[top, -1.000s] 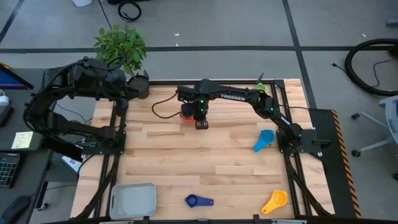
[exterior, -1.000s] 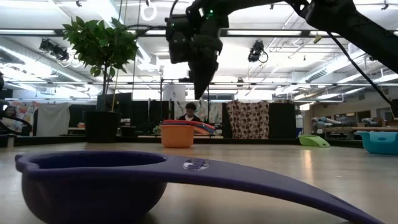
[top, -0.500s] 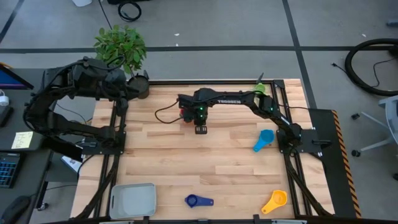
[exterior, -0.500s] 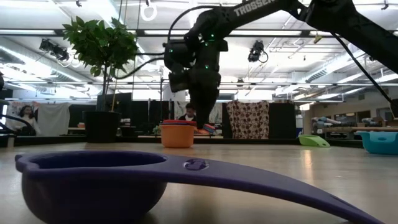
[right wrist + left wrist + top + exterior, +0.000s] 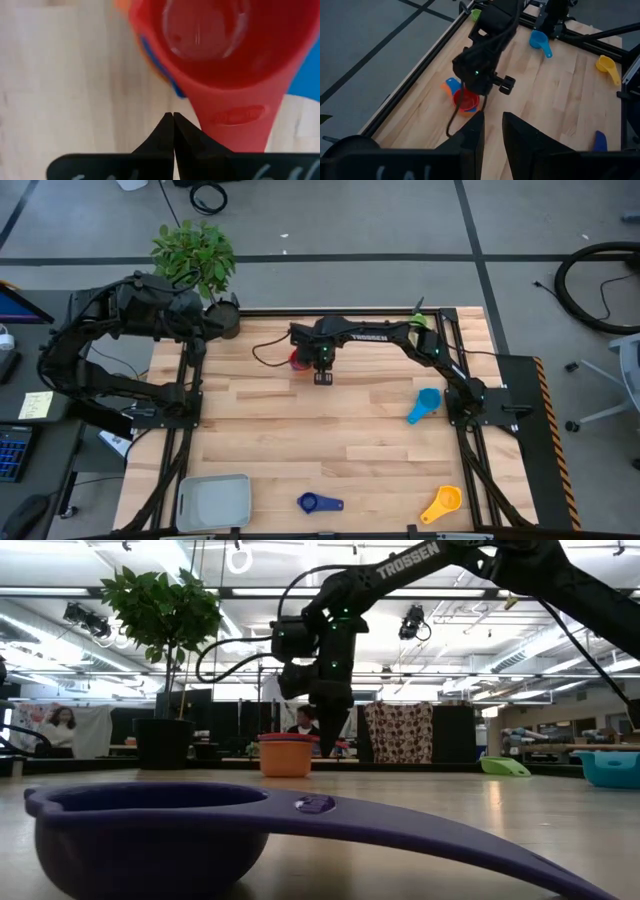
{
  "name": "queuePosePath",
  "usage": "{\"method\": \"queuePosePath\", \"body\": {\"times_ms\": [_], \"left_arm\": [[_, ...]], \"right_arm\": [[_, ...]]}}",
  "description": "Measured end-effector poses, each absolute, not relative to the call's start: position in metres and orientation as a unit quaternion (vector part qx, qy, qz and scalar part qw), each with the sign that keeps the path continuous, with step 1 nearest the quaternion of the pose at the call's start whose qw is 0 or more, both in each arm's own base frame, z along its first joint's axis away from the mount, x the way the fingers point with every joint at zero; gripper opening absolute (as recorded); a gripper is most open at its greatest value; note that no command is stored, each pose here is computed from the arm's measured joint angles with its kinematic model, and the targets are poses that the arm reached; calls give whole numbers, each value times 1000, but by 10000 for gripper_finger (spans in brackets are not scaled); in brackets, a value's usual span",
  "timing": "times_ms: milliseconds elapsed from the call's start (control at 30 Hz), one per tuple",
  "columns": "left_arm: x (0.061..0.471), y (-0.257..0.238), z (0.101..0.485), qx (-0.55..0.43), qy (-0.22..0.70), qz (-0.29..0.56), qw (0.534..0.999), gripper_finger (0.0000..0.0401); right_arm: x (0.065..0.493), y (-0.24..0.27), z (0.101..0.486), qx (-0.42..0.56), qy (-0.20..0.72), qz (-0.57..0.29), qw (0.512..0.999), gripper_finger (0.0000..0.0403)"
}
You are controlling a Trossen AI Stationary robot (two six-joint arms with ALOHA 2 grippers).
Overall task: Nest measuring cups in basket
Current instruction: Stack the red measuring cup on top of the light blue measuring cup
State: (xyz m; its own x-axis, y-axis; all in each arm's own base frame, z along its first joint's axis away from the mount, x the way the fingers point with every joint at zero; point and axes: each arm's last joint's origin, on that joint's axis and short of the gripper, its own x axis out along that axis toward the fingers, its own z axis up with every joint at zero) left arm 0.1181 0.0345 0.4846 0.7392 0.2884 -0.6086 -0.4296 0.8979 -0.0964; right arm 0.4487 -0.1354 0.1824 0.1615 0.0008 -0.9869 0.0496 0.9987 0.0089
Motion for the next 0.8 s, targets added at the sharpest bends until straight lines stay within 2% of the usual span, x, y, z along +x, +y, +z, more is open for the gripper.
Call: {"method": "queuePosePath", "body": {"times_ms": [167,433,633,800], "left_arm": [[115,34,480,-118,331,199,915,73],[119,39,470,-147,370,287,871,73],[141,46,462,-163,395,322,845,73],[164,53,451,-167,430,328,824,68]], "right_arm": [[444,-144,182,37,651,-15,758,0],[440,-151,187,51,647,-9,761,0],[430,-154,217,57,623,-5,780,0],[412,-149,266,43,592,-7,805,0]]}}
